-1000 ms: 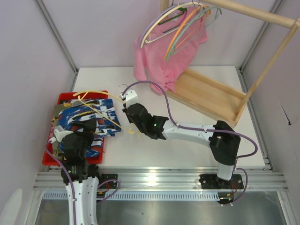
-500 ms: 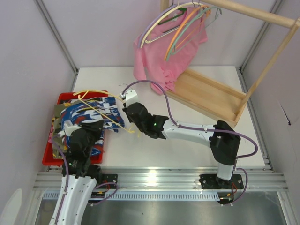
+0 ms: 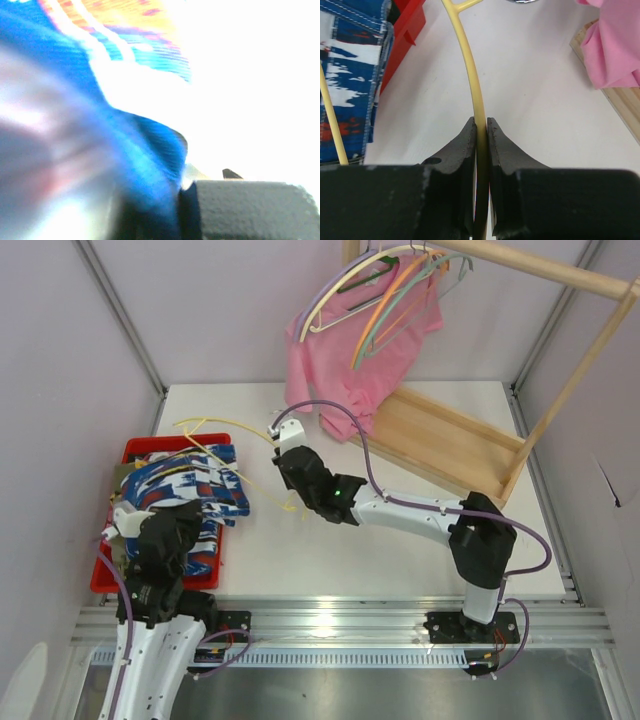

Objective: Remove the trousers from the hanger
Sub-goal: Place the trousers into the basket

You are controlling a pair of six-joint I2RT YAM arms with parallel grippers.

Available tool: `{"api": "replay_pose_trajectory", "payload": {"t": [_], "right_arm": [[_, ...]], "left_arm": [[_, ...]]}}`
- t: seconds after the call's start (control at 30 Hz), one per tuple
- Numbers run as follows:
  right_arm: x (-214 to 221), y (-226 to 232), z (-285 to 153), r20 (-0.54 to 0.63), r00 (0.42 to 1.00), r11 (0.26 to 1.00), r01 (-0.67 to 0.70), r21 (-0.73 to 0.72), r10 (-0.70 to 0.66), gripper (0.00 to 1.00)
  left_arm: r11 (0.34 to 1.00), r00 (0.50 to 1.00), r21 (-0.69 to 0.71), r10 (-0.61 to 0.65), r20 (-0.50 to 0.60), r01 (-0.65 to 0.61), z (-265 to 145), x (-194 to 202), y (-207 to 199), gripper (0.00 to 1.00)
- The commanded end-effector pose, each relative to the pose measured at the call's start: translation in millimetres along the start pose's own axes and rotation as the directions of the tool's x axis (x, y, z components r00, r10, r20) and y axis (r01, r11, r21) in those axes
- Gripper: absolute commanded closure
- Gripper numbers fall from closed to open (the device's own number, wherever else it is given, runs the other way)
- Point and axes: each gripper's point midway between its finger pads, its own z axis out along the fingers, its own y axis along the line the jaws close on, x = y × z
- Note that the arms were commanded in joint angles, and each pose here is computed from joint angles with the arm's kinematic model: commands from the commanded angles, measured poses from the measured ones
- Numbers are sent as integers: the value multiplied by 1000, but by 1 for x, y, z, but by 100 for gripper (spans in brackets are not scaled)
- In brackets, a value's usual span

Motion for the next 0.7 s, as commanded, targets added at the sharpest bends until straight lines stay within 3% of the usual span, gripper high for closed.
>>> {"api": "replay_pose_trajectory", "payload": {"t": [0.0,0.27,0.33,0.37,0.47,0.57,0.67], "right_arm": [[-77,-16,-20,156,985,997,-79,10,77,100],[-86,-23,-24,161,985,998,-65,8,63,100],[-84,-22,-24,157,986,998,-65,7,63,100],[-82,-22,-23,153,986,998,-66,6,64,100],[-78,-21,-21,144,988,998,-64,3,63,100],[-77,-20,-21,142,988,998,-63,2,62,100],[-76,-21,-21,140,988,998,-62,5,61,100]], "left_arm": [[1000,982,16,-6,191,3,-12,-49,-21,100],[999,990,-33,-38,134,42,-13,-31,3,99],[998,992,-34,-53,114,58,-10,-24,9,93],[997,993,-30,-65,98,69,-10,-20,11,76],[997,996,-40,-66,58,68,-6,-9,17,39],[996,998,-56,-61,34,63,-5,-4,18,19],[995,999,-96,-38,27,41,-6,-3,24,8]]}}
